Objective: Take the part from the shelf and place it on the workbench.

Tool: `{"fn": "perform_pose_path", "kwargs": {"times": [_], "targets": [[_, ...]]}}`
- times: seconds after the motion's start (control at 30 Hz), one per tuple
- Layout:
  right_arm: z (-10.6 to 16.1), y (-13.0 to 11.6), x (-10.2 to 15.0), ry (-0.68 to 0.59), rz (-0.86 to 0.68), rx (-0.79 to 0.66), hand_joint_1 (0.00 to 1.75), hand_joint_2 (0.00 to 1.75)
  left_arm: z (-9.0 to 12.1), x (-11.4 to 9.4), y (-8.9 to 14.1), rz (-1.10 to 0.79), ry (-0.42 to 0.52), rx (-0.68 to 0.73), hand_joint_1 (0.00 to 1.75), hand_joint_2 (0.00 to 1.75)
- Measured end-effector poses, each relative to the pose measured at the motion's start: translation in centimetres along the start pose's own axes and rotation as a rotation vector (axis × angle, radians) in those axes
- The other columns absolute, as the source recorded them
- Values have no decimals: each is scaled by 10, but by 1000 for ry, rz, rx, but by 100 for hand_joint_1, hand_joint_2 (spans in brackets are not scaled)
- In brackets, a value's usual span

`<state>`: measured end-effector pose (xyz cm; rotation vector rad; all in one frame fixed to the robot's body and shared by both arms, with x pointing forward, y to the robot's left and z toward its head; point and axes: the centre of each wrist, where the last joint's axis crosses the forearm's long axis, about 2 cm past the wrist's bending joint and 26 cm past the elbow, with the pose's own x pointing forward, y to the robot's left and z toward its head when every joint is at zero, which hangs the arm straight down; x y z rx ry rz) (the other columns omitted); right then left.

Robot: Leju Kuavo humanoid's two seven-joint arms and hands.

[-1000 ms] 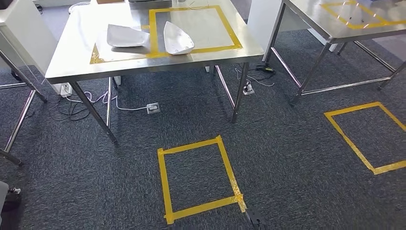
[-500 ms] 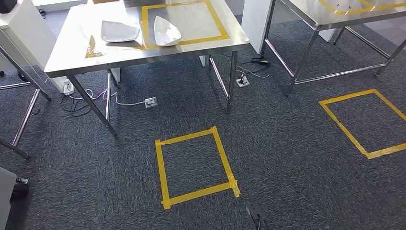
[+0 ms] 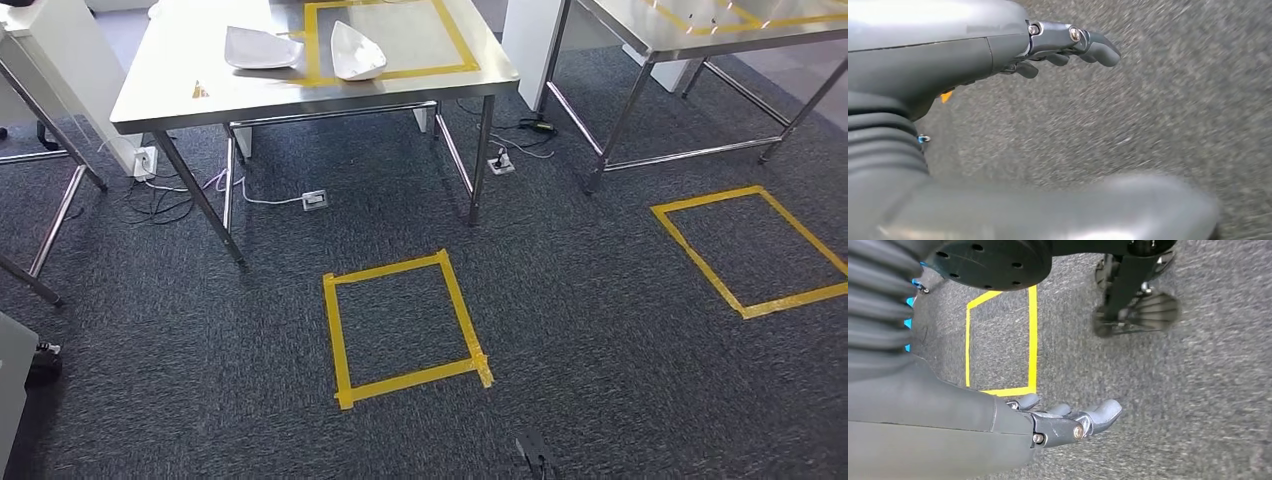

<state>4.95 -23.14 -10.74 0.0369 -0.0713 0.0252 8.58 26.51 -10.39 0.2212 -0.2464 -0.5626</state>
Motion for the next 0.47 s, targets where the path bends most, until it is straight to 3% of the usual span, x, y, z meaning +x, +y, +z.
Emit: {"fn": "perform_pose_path", "kwargs": {"times": [0.23,0.47], "targets": [[-1,-11,-39,46,-35,-11,0,175,0,8,5,84,-47,-15,0,175],[-2,-26,-52,14,-54,-26,0,175,2,-16,-3,205,-29,-69,0,175]]}}
